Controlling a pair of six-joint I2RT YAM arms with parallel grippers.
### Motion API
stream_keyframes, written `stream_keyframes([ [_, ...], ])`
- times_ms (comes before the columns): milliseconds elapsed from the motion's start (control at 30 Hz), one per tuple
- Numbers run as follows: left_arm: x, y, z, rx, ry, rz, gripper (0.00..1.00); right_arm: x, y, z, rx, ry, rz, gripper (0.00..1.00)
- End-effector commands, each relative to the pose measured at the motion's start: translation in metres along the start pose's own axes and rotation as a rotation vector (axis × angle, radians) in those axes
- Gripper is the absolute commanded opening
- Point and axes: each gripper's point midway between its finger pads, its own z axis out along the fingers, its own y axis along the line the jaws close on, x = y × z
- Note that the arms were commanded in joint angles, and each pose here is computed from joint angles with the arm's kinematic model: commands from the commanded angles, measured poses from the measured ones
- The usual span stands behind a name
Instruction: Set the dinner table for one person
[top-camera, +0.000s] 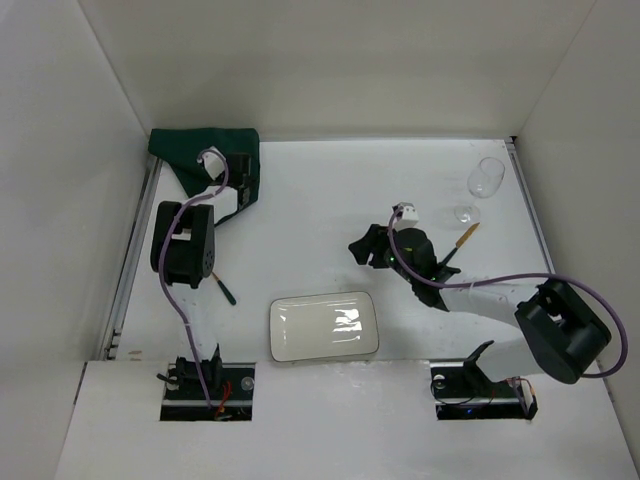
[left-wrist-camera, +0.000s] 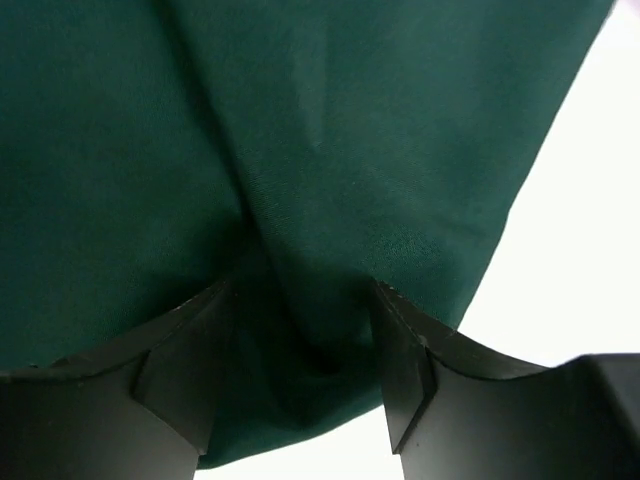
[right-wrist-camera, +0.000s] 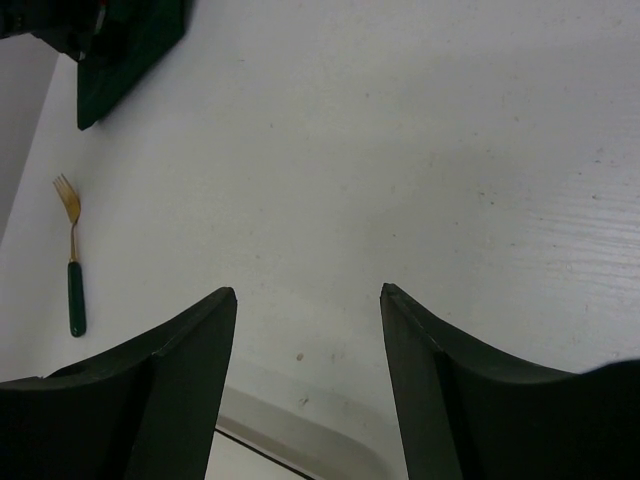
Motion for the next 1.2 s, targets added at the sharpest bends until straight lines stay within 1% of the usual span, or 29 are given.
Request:
stream_keyframes([
  [0, -0.003, -0.009, 0.003, 0.021, 0.004, 0.003, 0.51, -0.014, 0.022, 0.005, -0.061, -0.03, -0.008, 0.66],
  [67, 0.003, -0.011, 0.005, 0.039, 0.023, 0.007, 0.38, -0.013, 0.022, 0.005, -0.059, -0.024, -0.009, 0.66],
  [133, 0.015, -0.014, 0.005, 0.067, 0.052, 0.003, 0.19, -0.015, 0.026, 0.004, -0.07, -0.029, -0.009, 0.66],
  [200, 0.026, -0.014, 0.002, 0.088, 0.083, -0.003, 0.09, -0.015, 0.026, 0.003, -0.072, -0.032, -0.009, 0.66],
  [267, 0.039, -0.017, -0.009, 0.118, 0.106, 0.003, 0.05, -0.014, 0.024, 0.003, -0.066, -0.027, -0.009, 0.66],
  [400, 0.07, -0.018, -0.045, 0.187, 0.125, 0.042, 0.04, -0.017, 0.022, 0.0, -0.059, -0.046, -0.016, 0.66],
  [467, 0.091, -0.014, -0.067, 0.222, 0.163, 0.071, 0.04, -0.021, 0.011, 0.0, -0.028, -0.053, -0.008, 0.68],
  [600, 0.14, 0.006, -0.098, 0.257, 0.272, 0.138, 0.04, -0.029, 0.008, -0.004, -0.024, -0.08, 0.01, 0.75],
  [733, 0.18, 0.016, -0.13, 0.335, 0.389, 0.219, 0.03, -0.023, 0.004, 0.001, -0.005, -0.064, 0.008, 0.76],
  [833, 0.206, 0.012, -0.162, 0.455, 0.474, 0.304, 0.03, -0.022, -0.002, 0.005, 0.018, -0.065, -0.003, 0.76],
  [933, 0.222, 0.008, -0.197, 0.565, 0.553, 0.347, 0.05, -0.029, -0.015, 0.012, 0.061, -0.08, 0.018, 0.76],
  [1033, 0.23, 0.012, -0.222, 0.619, 0.591, 0.359, 0.05, -0.036, -0.025, 0.025, 0.107, -0.082, 0.068, 0.75],
  [1100, 0.233, 0.018, -0.234, 0.636, 0.616, 0.371, 0.06, -0.037, -0.032, 0.036, 0.143, -0.072, 0.086, 0.75],
  [1167, 0.234, 0.031, -0.239, 0.614, 0.624, 0.38, 0.07, -0.042, -0.041, 0.052, 0.193, -0.076, 0.099, 0.75],
])
